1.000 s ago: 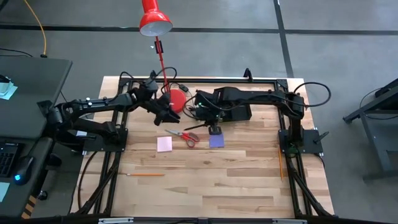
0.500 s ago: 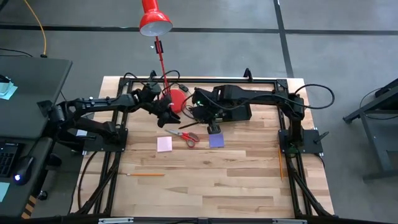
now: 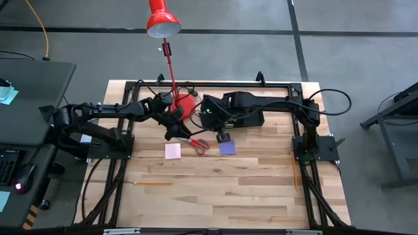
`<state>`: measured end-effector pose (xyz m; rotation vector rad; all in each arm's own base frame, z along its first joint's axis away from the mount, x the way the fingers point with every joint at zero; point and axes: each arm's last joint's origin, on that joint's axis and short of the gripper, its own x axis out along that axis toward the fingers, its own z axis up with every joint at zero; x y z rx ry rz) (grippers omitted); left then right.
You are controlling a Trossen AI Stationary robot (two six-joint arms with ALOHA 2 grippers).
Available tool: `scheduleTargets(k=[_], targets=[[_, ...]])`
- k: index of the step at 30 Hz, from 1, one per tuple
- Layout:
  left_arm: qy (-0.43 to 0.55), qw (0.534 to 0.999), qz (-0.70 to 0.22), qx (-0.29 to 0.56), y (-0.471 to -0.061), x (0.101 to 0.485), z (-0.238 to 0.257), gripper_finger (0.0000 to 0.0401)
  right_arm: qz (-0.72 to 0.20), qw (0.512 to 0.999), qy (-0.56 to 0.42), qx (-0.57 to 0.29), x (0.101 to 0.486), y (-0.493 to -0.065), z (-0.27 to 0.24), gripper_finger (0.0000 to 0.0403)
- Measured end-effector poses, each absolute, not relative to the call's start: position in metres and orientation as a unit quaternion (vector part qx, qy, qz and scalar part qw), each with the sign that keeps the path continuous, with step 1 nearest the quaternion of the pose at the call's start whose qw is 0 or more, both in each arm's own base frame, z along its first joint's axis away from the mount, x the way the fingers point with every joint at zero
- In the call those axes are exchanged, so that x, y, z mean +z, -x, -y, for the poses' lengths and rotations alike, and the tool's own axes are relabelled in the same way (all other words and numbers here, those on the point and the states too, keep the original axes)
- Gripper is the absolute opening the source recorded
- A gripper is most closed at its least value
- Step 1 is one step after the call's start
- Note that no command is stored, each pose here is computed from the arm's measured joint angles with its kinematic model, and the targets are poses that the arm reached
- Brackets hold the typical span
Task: Pick and place office supplies into organizer
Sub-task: Put the black pen into the black desk organizer
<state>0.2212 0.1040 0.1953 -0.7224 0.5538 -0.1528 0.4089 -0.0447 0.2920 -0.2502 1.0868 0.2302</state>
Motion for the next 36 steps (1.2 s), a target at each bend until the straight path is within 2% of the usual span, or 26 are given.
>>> scheduleTargets(k=[7, 10, 13, 17, 19, 23, 27, 36], targets=[[0.359, 0.888, -0.275, -0.081, -0.226, 0.191, -0.101, 0.0172, -0.502, 0.85, 0.123, 0.106, 0.293, -0.412, 0.044, 0.0007], [0.362, 0.886, -0.277, -0.087, -0.226, 0.19, -0.101, 0.0157, -0.503, 0.849, 0.124, 0.106, 0.293, -0.411, 0.044, 0.0008], [0.364, 0.885, -0.279, -0.087, -0.226, 0.189, -0.101, 0.0118, -0.501, 0.848, 0.128, 0.114, 0.293, -0.412, 0.043, 0.0006], [0.365, 0.884, -0.279, -0.087, -0.226, 0.189, -0.101, 0.0039, -0.5, 0.847, 0.135, 0.121, 0.293, -0.412, 0.04, 0.0008], [0.367, 0.883, -0.281, -0.086, -0.226, 0.189, -0.101, 0.002, -0.5, 0.847, 0.135, 0.12, 0.293, -0.412, 0.04, 0.001], [0.366, 0.883, -0.281, -0.086, -0.226, 0.189, -0.101, 0.0029, -0.503, 0.846, 0.139, 0.11, 0.293, -0.412, 0.041, 0.001], [0.367, 0.882, -0.281, -0.089, -0.225, 0.189, -0.101, 0.002, -0.506, 0.849, 0.121, 0.095, 0.293, -0.411, 0.043, 0.0013], [0.35, 0.892, -0.272, -0.085, -0.226, 0.191, -0.102, 0.002, -0.488, 0.872, 0.004, 0.044, 0.307, -0.403, 0.065, 0.007]])
